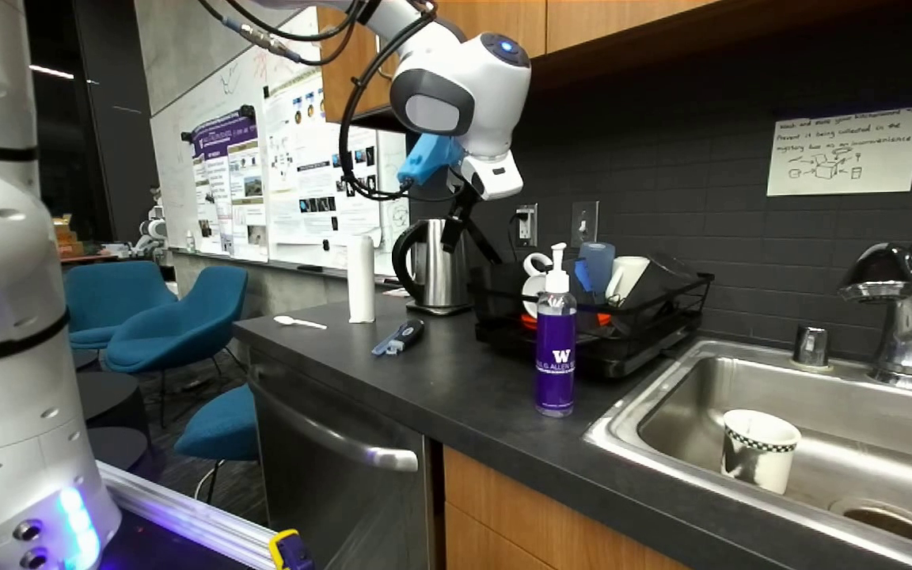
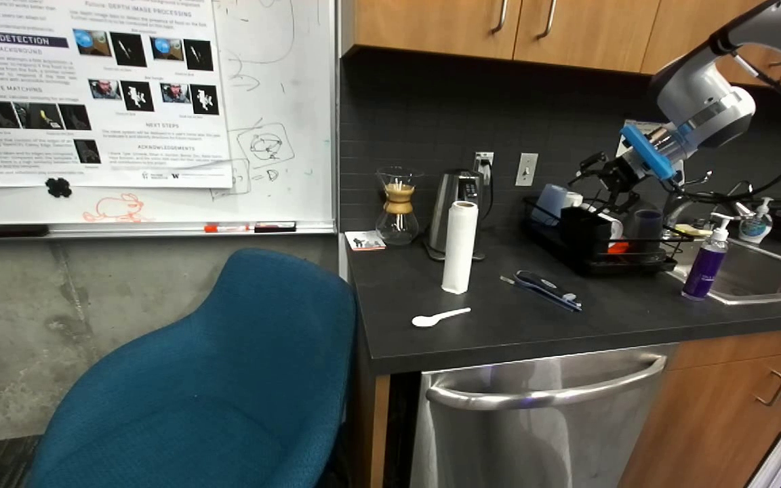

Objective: Pick up the black spoon and put it on the dish rack

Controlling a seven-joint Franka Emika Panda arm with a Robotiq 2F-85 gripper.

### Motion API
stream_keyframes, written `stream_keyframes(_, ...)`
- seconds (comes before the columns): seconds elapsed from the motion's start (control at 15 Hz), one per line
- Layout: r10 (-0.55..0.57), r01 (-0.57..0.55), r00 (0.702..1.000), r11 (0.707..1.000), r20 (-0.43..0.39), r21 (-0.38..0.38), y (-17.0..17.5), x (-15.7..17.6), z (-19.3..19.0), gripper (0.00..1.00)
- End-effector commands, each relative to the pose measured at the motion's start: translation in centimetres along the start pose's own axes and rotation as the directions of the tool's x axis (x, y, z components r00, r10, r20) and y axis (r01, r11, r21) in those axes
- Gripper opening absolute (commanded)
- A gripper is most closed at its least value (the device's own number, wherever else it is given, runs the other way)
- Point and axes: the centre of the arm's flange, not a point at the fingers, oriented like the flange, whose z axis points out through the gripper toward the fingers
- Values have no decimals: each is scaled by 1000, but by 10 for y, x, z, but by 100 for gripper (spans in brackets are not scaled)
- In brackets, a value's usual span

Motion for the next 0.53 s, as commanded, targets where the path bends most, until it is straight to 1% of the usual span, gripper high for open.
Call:
stream_keyframes(0.0,-46,46,999,999,11,22,7,-19,-7,100)
stream_keyframes(0.2,-83,82,996,996,23,26,14,-32,-8,100)
stream_keyframes(0.47,-162,162,987,987,23,5,25,-52,-10,100)
